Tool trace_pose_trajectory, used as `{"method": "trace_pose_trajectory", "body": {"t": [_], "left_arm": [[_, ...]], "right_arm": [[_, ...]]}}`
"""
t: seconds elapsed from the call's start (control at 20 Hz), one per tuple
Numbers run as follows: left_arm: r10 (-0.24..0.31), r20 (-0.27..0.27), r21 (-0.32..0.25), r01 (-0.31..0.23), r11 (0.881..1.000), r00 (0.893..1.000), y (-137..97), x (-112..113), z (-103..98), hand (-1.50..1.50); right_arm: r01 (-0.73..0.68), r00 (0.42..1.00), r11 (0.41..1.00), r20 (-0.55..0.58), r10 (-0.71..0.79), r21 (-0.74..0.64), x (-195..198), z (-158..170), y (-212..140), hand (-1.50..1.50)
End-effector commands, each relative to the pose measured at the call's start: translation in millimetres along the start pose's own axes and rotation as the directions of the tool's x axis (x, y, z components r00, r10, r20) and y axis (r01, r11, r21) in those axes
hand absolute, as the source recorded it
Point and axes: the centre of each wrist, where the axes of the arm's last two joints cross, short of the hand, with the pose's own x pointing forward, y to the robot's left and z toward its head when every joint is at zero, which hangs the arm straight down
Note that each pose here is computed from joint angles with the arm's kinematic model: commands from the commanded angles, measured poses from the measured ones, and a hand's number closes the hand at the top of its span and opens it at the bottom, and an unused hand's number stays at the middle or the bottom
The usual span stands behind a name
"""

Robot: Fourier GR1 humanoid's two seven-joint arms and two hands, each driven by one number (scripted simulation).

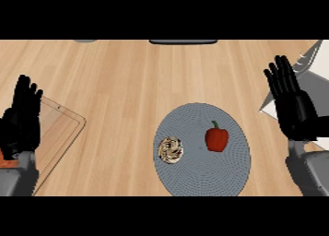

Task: Pick the bell pepper from the placemat and place it in the tiered shelf

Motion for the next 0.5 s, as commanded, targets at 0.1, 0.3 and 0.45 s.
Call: {"method": "trace_pose_trajectory", "body": {"t": [0.1, 0.3, 0.45], "left_arm": [[-0.047, 0.01, -0.169, 0.048, 0.985, 0.999, -12, 17, -4, 0.0], [-0.047, -0.005, -0.268, 0.044, 0.963, 0.999, -18, 20, -4, 0.0], [-0.042, -0.04, -0.357, 0.025, 0.934, 0.998, -31, 27, -5, 0.0]], "right_arm": [[-0.153, 0.987, 0.987, 0.033, 0.155, -0.052, 27, -33, -3, 1.5], [-0.621, 0.784, 0.753, -0.167, 0.599, -0.218, 16, -16, -85, 1.5], [-0.128, 0.98, 0.94, -0.185, 0.071, -0.315, -8, -12, -30, -1.5]]}}
